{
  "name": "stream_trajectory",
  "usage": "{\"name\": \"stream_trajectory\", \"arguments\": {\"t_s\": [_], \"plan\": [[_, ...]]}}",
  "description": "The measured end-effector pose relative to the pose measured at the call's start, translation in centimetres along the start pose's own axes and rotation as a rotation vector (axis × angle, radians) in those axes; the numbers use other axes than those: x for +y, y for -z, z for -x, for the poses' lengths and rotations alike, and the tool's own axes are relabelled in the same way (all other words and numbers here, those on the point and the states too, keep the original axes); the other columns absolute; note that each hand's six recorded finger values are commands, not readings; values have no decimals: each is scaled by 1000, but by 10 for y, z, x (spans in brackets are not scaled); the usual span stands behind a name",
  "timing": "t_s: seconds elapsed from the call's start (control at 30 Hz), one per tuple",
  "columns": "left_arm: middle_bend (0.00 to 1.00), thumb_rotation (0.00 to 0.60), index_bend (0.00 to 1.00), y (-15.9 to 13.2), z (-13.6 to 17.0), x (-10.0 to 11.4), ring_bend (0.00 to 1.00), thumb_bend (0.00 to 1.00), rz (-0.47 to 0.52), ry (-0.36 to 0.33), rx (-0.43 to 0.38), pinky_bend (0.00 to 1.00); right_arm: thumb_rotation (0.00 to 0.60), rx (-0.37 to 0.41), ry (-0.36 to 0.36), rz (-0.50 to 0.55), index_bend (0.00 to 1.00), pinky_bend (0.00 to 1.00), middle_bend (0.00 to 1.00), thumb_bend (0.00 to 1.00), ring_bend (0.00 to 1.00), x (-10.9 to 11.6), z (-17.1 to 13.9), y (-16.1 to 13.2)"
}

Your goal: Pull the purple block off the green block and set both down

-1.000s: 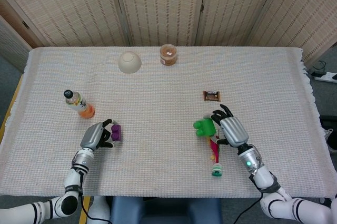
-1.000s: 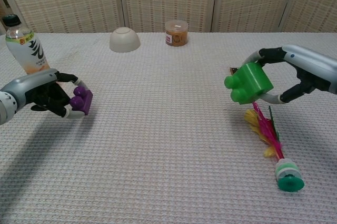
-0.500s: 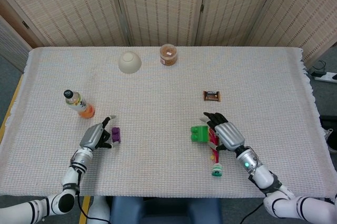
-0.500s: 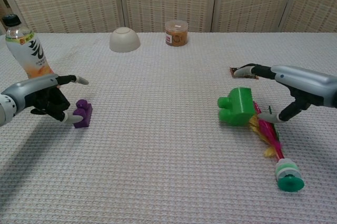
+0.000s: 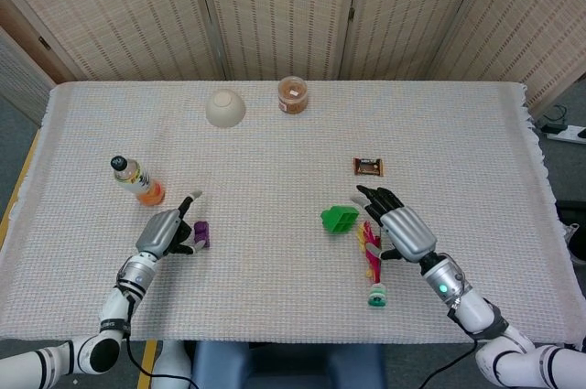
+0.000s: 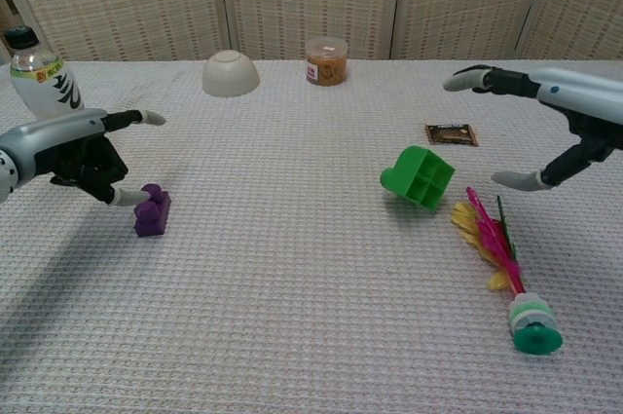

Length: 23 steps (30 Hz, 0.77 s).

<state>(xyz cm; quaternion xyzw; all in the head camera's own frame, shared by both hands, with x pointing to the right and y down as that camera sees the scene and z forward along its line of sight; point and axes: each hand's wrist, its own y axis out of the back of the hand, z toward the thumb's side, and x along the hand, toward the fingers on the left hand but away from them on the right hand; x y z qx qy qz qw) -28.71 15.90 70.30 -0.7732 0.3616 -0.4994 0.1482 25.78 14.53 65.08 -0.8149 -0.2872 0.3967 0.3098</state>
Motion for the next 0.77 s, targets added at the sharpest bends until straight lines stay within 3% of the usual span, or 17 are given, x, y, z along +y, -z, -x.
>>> {"name": "stream_trajectory", "arguments": {"t_s": [0.03, 0.1, 0.2, 0.37, 0.47, 0.6, 0.77], "plan": [[951, 600, 2, -1, 3, 6, 764, 280, -78, -13, -24, 947, 600, 5, 23, -9, 0, 0, 0, 364, 0, 5, -3, 0], [739, 600, 0, -1, 11, 17, 549, 251, -207, -33, -47, 746, 600, 5, 95, -43, 0, 0, 0, 365, 0, 20, -17, 2], [458, 600, 0, 6, 30, 36, 314, 246, -419, -74, -41, 489, 600, -21, 183, -101, 0, 0, 0, 365, 0, 35, -37, 9], [302, 600, 0, 14, 62, 56, 134, 247, -653, -173, -33, 293, 600, -134, 258, -262, 0, 0, 0, 365, 0, 45, -74, 25], [128, 600, 0, 33, 81, 65, 18, 246, -679, -231, 3, 115, 600, -242, 294, -332, 0, 0, 0, 364, 0, 47, -104, 38], [42, 600, 63, 64, 114, 75, 0, 248, -608, -303, 67, 25, 600, -390, 310, -367, 0, 0, 0, 364, 0, 44, -146, 60], [0, 600, 24, 90, 154, 80, 0, 247, -521, -350, 137, 0, 600, -384, 292, -403, 0, 0, 0, 364, 0, 38, -145, 64]]}}
